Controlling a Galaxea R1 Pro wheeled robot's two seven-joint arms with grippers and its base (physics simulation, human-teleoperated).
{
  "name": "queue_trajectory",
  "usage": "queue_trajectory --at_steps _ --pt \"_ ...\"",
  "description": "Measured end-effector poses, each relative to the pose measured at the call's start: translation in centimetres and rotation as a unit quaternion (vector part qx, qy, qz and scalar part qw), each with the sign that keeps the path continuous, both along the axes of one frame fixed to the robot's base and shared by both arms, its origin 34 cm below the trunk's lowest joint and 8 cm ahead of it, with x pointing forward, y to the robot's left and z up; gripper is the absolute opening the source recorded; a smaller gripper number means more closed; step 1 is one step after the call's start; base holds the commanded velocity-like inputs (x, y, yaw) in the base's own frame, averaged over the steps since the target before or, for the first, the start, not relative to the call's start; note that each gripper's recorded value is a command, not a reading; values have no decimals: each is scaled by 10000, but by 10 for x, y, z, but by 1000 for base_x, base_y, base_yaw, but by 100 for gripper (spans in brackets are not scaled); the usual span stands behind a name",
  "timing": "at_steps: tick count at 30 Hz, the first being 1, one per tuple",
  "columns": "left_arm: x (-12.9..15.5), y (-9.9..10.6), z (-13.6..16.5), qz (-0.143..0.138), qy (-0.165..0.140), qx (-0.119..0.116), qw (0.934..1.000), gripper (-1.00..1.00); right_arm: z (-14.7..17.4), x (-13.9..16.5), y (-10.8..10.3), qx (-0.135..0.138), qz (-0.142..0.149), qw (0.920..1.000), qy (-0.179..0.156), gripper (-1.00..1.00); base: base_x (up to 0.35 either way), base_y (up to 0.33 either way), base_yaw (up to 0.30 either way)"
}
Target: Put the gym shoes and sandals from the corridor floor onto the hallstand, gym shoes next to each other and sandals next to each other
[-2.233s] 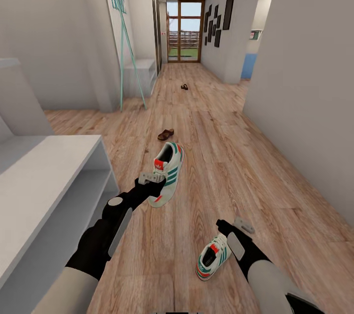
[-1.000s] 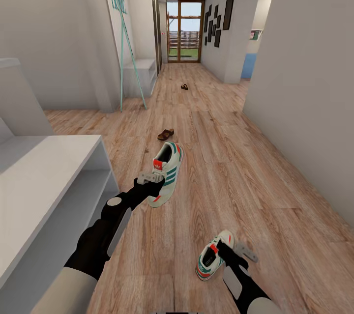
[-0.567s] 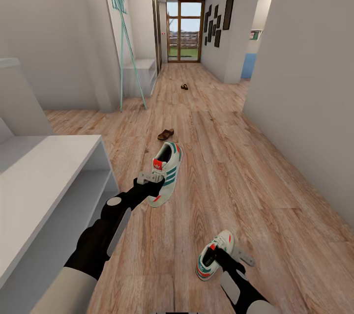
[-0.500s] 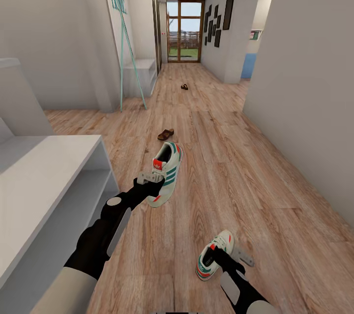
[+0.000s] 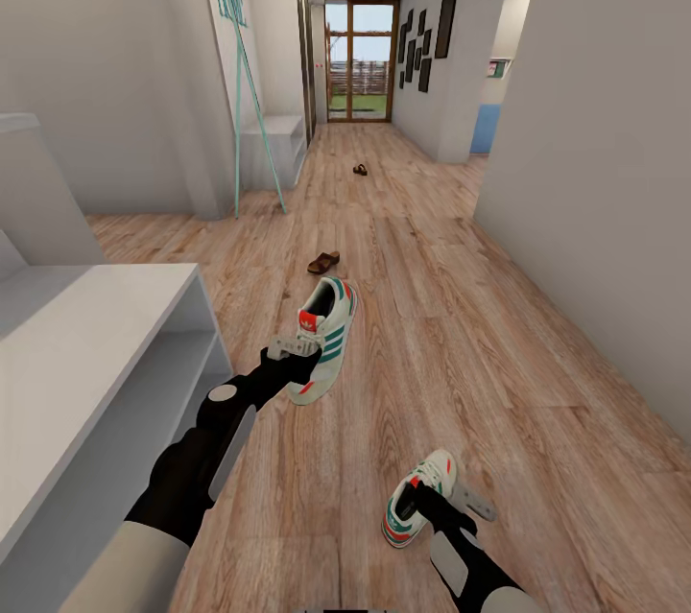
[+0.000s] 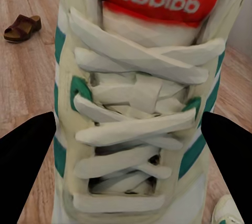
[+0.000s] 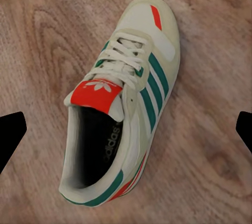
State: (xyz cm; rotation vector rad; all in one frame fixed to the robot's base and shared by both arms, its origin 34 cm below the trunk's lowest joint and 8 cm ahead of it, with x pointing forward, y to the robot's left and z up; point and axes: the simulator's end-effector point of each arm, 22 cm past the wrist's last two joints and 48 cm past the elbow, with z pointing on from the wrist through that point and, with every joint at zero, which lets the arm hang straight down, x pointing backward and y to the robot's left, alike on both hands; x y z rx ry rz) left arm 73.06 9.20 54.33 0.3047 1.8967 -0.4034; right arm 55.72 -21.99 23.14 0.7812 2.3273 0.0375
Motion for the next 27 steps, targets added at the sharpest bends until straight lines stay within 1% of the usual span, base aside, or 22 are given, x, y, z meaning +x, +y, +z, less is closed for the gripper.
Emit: queue_trajectory --at_steps 14,27 --pt "0 1 0 11 -3 7 10000 -100 0 1 0 7 12 10000 -17 100 0 0 0" --pt "1 1 0 18 -7 4 10000 -100 2 5 5 97 104 9998 -105 100 0 0 0"
